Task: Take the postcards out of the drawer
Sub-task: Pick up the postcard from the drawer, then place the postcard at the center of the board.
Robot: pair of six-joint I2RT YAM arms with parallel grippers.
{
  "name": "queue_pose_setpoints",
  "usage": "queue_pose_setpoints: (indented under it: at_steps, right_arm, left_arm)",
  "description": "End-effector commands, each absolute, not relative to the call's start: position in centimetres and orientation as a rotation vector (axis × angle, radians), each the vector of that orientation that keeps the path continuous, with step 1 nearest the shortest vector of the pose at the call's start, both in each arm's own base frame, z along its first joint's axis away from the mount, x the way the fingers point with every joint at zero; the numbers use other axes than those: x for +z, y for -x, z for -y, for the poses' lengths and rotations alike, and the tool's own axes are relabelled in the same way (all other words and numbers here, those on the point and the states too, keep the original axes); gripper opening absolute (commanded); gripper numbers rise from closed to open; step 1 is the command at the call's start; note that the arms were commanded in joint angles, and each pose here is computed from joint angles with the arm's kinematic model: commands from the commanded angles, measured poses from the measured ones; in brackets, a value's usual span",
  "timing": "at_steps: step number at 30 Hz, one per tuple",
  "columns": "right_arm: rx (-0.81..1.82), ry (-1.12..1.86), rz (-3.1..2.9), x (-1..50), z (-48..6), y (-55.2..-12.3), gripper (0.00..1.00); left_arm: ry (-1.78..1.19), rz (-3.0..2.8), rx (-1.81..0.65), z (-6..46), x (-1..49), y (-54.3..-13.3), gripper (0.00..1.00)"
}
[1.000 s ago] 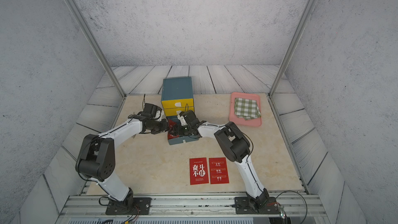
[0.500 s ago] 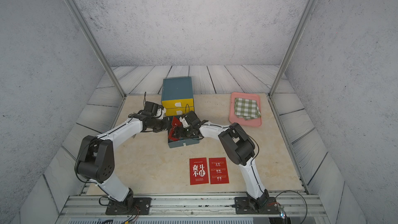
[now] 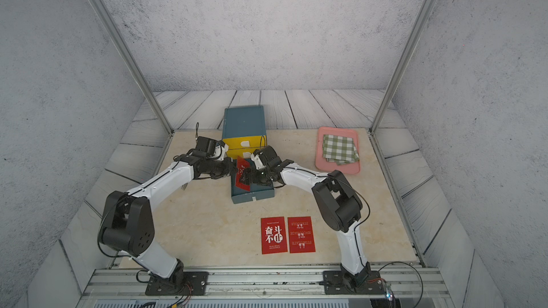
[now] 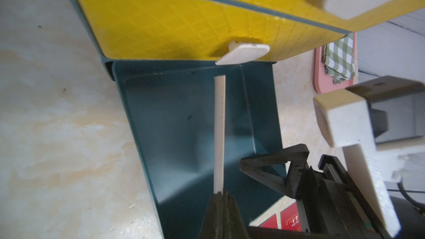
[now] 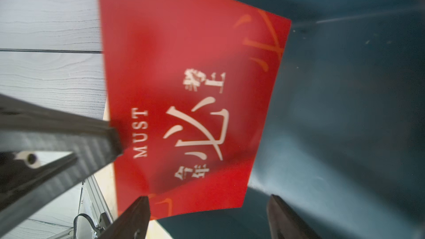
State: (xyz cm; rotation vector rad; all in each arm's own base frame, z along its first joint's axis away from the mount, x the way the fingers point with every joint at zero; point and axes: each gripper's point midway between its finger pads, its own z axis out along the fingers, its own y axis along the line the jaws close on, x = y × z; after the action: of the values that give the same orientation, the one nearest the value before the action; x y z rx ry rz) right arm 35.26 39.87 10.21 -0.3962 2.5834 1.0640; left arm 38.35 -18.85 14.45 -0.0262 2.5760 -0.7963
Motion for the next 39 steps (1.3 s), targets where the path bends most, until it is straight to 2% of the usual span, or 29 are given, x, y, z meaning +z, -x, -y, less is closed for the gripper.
queue_pose_setpoints:
  at_steps: [1,13,22,29,39]
  right_arm:
    - [1.043,0.417,-2.533,13.6,-38.9,-34.9,0.84]
    - [1.006,0.386,-2.477,17.5,-34.4,-33.4,0.85]
    - [1.006,0.303,-2.41,21.4,-28.3,-31.1,0.85]
    - [0.984,0.249,-2.406,21.3,-24.7,-28.8,0.85]
    - [0.984,0.231,-2.428,19.7,-23.1,-26.4,0.85]
  left_arm:
    - [-0.001,-2.518,-0.824,19.1,17.6,-38.2,0.0]
    - [0.012,-2.436,-0.954,18.7,22.4,-35.4,0.0]
    - [0.046,-2.419,-1.123,19.0,23.1,-30.4,0.0]
    - [0.054,-2.449,-1.179,19.3,21.9,-24.9,0.0]
    - [0.145,-2.525,-1.175,18.9,17.4,-18.4,0.0]
